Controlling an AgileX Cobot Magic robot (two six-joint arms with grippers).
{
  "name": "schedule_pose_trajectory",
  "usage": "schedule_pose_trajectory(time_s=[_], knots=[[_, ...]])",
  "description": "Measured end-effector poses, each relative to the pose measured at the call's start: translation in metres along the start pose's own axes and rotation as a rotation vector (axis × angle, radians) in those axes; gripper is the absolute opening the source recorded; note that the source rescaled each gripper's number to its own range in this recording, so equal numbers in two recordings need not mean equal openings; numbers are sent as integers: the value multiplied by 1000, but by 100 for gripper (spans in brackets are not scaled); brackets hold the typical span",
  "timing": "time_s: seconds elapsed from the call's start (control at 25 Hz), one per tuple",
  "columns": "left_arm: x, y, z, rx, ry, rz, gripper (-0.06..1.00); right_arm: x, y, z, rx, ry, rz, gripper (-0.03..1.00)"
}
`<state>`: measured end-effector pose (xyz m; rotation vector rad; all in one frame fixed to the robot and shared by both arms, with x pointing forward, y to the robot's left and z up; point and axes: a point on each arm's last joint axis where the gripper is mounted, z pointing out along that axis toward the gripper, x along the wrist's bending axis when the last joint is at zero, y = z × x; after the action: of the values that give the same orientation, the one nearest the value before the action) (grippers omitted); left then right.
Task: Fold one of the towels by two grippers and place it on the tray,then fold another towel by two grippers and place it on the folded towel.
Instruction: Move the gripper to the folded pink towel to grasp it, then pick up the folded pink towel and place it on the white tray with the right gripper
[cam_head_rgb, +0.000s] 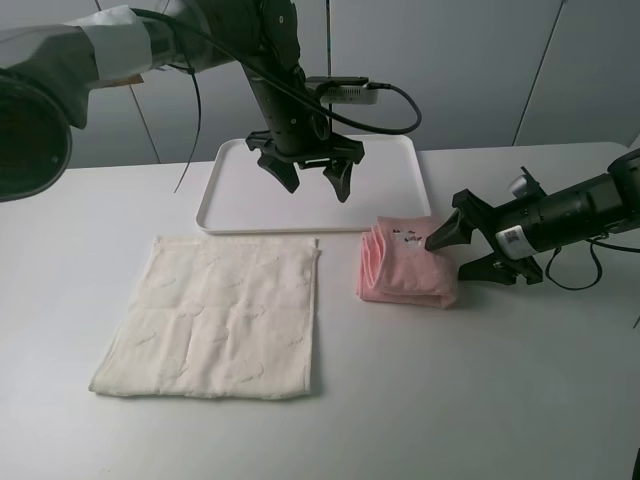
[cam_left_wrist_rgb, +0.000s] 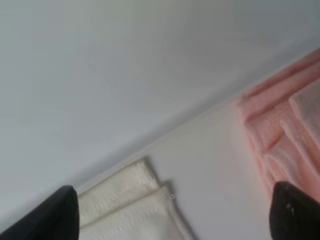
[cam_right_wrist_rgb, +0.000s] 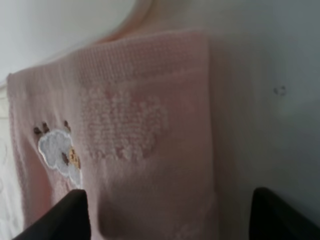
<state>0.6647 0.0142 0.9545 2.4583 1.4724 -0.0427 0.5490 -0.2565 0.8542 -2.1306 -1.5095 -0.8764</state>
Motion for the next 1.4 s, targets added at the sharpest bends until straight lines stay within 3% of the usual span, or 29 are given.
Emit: schedule_pose_trajectory(time_s=[0.28,0.36,0.44,0.56,0.6,0.84,1.0,1.12,1.4], knots=[[0,0,0,0,0,8,98,10,-7,18,36,38,-20,66],[0,0,0,0,0,8,98,15,-11,25,39,29,-36,60],[0,0,0,0,0,8,98,15,-12,28,33,3,-56,44],[0,0,0,0,0,10,98,13,-12,29,25,-17,-70,12],[0,0,0,0,0,11,98,13,-12,30,26,-17,-75,9],[-4,0,-1,-2,-41,32,98,14,-13,30,37,-1,-96,9],[-7,2,-15,-29,-124,34,98,23,-14,24,42,44,-113,9],[4,3,-41,-76,-143,27,98,41,-12,10,13,89,-168,9],[43,3,-116,-226,-112,-15,98,104,17,-26,11,240,-278,9]])
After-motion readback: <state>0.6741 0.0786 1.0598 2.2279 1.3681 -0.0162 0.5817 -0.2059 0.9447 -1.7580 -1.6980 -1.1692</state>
